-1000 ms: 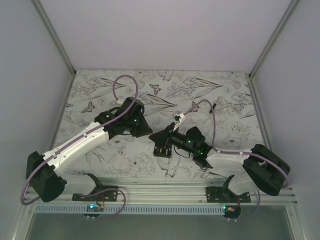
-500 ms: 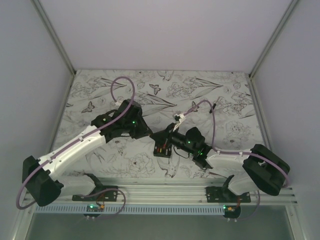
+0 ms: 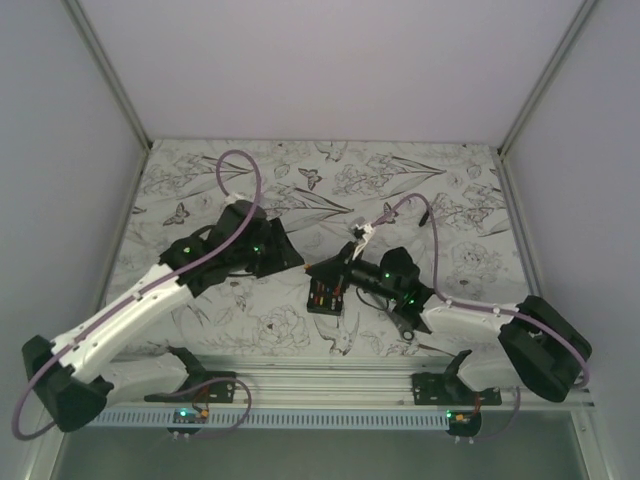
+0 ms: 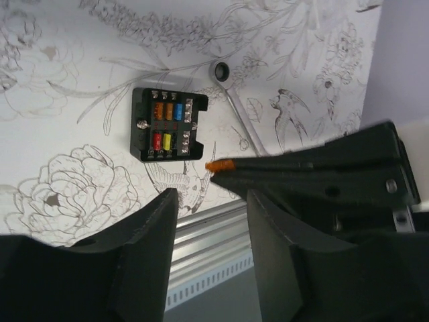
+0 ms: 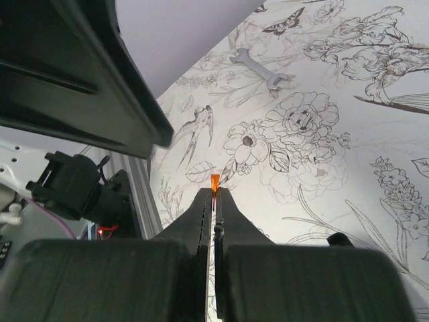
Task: Snap on the fuse box
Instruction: Pick up the fuse from the center of the board.
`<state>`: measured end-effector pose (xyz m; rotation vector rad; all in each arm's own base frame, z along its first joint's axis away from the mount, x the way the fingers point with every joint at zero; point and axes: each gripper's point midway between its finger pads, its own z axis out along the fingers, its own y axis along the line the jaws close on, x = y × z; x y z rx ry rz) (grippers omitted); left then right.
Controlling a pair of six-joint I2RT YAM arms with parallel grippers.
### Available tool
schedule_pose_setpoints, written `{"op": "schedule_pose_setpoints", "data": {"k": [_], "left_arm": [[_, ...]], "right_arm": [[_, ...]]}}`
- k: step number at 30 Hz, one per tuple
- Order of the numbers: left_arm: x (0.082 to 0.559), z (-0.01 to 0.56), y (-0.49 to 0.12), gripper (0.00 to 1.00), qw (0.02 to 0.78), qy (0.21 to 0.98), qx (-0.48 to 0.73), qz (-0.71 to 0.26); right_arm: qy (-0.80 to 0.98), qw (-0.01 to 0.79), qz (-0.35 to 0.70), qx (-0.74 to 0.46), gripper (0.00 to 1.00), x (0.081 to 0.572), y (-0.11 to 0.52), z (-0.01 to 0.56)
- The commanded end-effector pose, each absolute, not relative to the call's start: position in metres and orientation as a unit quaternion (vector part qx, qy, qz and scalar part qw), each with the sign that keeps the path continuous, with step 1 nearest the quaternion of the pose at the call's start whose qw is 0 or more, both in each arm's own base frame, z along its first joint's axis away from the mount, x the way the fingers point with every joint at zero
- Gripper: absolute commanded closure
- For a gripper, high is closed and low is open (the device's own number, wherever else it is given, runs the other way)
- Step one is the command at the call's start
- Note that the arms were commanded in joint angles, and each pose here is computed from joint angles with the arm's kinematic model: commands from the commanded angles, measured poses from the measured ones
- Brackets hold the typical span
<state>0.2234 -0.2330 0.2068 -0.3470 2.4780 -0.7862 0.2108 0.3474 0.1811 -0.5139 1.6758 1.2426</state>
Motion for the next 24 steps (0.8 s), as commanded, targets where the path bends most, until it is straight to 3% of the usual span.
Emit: {"op": "schedule_pose_setpoints", "data": {"k": [1,5,10,24], "left_arm": [[0.218,0.237,-0.23,0.48,0.329,0.892,0.003,-0.309],[0.207,0.252,-0.241,0.43,0.353,0.863,0.116,-0.342],[0.197,0.256,-0.253,0.45,0.36,0.832,0.198,-0.372],[0.165,0.288,-0.283,0.6,0.372,0.726,0.325,-0.479]], "right_arm": [[0.644,0.467,0.541,-0.271,1.0,0.205,0.343,0.209],[0.629,0.45,0.55,-0.315,1.0,0.197,0.337,0.22],[0.593,0.441,0.564,-0.369,1.0,0.177,0.329,0.242],[0.549,0.43,0.576,-0.427,1.0,0.153,0.315,0.266]]}}
